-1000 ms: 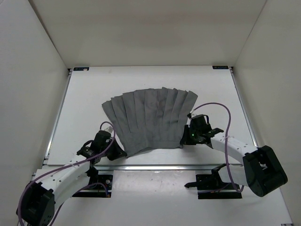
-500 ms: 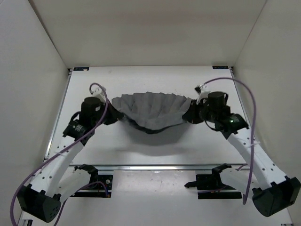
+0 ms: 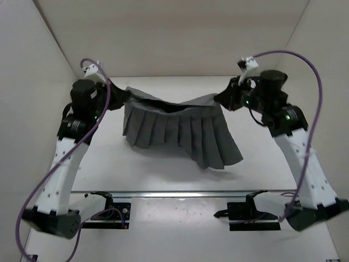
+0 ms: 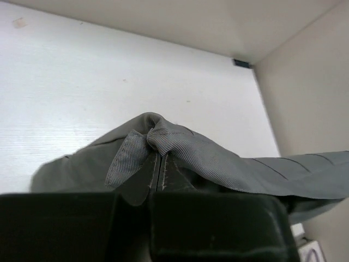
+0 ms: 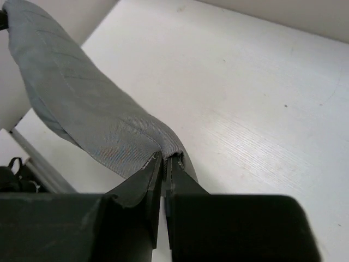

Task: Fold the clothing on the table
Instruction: Fold the skirt

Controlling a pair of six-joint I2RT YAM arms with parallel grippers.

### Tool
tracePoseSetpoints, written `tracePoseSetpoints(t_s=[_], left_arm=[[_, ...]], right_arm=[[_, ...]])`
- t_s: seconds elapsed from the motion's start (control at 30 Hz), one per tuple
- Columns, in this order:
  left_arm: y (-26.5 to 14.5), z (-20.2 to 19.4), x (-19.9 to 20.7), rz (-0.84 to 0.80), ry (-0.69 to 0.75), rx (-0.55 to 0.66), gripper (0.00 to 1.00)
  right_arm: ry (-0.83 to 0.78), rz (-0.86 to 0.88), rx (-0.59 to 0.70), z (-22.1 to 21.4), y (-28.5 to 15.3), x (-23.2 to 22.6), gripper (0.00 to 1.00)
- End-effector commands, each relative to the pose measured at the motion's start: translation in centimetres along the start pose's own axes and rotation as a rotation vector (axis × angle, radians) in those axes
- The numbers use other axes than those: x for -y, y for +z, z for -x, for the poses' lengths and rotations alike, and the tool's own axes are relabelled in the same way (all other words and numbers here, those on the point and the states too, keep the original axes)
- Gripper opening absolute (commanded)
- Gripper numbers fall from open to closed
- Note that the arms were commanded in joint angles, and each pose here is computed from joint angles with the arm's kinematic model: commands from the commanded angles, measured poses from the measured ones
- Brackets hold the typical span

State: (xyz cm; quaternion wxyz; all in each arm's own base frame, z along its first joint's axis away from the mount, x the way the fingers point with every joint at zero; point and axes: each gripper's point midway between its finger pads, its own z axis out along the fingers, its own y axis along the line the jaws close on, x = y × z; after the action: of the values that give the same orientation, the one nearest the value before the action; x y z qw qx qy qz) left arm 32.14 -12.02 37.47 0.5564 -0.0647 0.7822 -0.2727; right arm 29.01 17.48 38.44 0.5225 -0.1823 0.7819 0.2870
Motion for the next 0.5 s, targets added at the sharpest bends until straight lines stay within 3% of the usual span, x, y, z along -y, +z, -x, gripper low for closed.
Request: tracePoseSetpoints(t_s=[0.0, 0.03, 0.1, 0.13, 0.2, 0.3, 0.4, 0.47], left_arm=[[5.1, 1.1, -2.0, 0.046, 0.055, -0.027, 0.00], [6.6, 2.1, -1.8, 0.043, 0.055, -0.028, 0.00], [8.6, 4.5, -1.6, 0.052, 0.069, -0.017, 0.00], [9.8, 6.0, -1.3, 0.055, 0.084, -0.009, 0.00], [9.5, 10.3, 0.8, 0.034, 0.109, 0.060, 0.00], [8.5, 12.3, 1.5, 0.040, 0.121, 0.097, 0.00], [7.7, 11.0, 0.5, 0.057, 0.126, 0.102, 0.00], [8.2, 7.3, -0.3, 0.058, 0.106, 0.045, 0.00]], right_arm=[[0.012, -0.031, -0.040, 0.8, 4.3, 3.9, 0.00], [-0.019, -0.046, 0.011, 3.1, 4.3, 4.7, 0.00], [-0.008, -0.039, -0.017, 4.4, 6.9, 6.3, 0.01], [-0.043, -0.045, 0.028, 7.2, 5.9, 5.8, 0.00], [-0.081, -0.075, 0.036, 9.3, 7.4, 6.6, 0.00], [-0.119, -0.068, 0.139, 13.5, 5.6, 5.8, 0.00], [-0.059, -0.048, 0.097, 10.7, 6.4, 6.9, 0.00], [-0.014, -0.035, 0.036, 7.7, 7.4, 8.4, 0.00]])
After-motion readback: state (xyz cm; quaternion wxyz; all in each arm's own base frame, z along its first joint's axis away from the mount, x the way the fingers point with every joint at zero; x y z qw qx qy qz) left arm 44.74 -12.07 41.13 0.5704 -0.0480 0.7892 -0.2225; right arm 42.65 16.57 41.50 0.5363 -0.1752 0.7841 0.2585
